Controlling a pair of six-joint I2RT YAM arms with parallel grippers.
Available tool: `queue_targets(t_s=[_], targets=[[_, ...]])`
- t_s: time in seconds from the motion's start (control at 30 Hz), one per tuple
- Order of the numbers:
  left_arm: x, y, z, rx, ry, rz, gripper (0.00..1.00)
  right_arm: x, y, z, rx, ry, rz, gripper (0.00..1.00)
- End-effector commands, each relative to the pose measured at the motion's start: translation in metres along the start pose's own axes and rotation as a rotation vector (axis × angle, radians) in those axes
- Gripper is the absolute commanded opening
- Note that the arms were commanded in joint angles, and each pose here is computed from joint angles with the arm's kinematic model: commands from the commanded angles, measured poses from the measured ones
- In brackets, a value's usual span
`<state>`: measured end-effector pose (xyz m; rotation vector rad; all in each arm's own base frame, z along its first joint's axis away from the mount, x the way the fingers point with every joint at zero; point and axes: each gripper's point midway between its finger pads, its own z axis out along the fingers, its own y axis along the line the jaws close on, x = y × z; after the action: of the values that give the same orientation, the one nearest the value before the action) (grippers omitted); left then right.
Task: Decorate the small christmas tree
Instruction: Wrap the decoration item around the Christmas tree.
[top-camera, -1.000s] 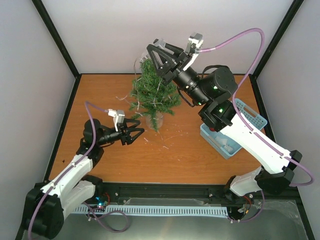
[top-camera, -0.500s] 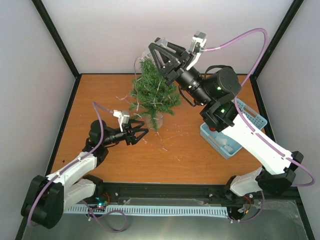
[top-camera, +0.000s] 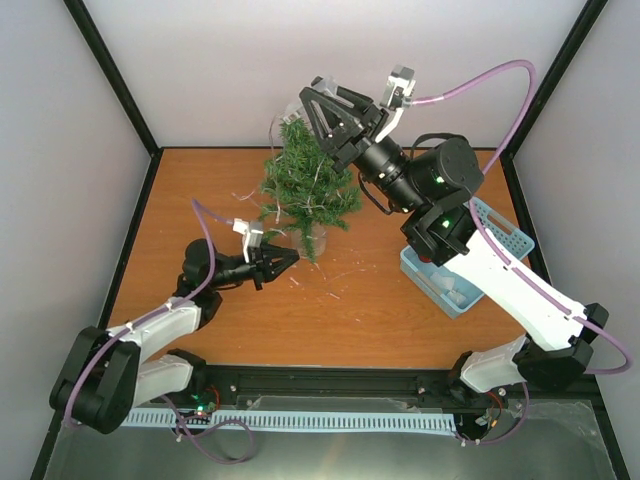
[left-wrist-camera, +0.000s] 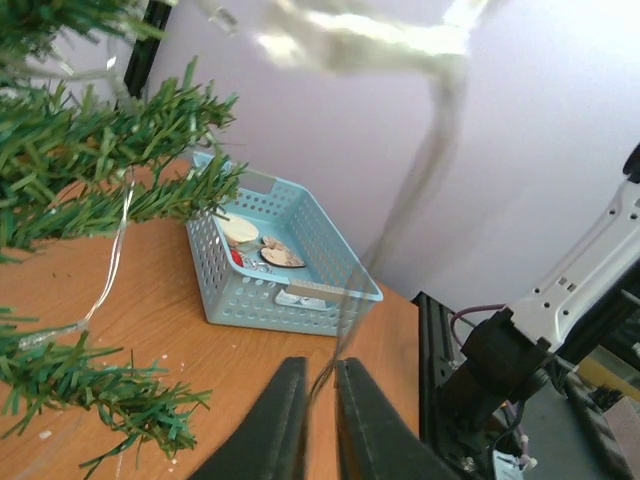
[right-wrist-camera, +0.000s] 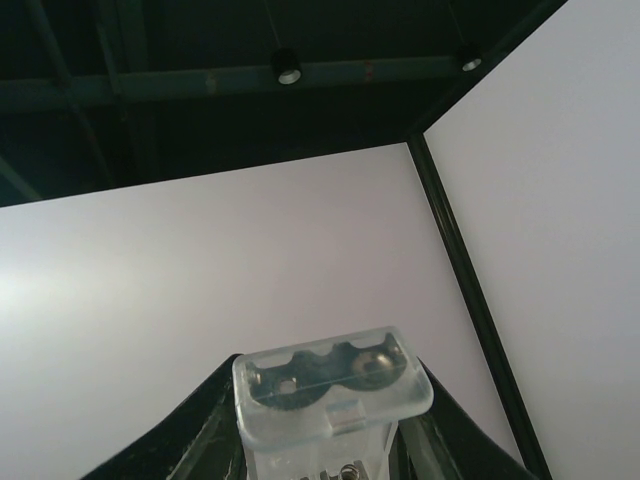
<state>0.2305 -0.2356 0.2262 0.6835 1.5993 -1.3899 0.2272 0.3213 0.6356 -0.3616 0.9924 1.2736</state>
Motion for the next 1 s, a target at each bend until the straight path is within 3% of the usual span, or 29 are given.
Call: queue_targets(t_s=[0.0, 0.33, 0.5, 0.8, 0.97], targets=[[-0.014, -0.029, -0.003, 0.094, -0.027, 0.100, 0.01, -0.015, 0.001, -0.008, 0.017, -0.044, -0.033, 0.14], [-0.086, -0.084, -0.029, -0.015, -0.133, 0.278, 0.01, -0.005, -0.035, -0.030, 0.219, 0.015, -0.220, 0.14], [-0.118, -0.115, -0.037, 0.015, -0.174, 0.265, 0.01, -0.008, -0.047, -0.045, 0.307, 0.034, -0.321, 0.14], [-0.193, -0.077, -0.077, -0.562, -0.219, 0.393, 0.01, -0.028, -0.056, -0.067, 0.416, 0.048, -0.482, 0.14], [-0.221, -0.055, -0.097, -0.778, -0.242, 0.412, 0.01, -0.036, -0.048, -0.066, 0.388, 0.035, -0.532, 0.14]])
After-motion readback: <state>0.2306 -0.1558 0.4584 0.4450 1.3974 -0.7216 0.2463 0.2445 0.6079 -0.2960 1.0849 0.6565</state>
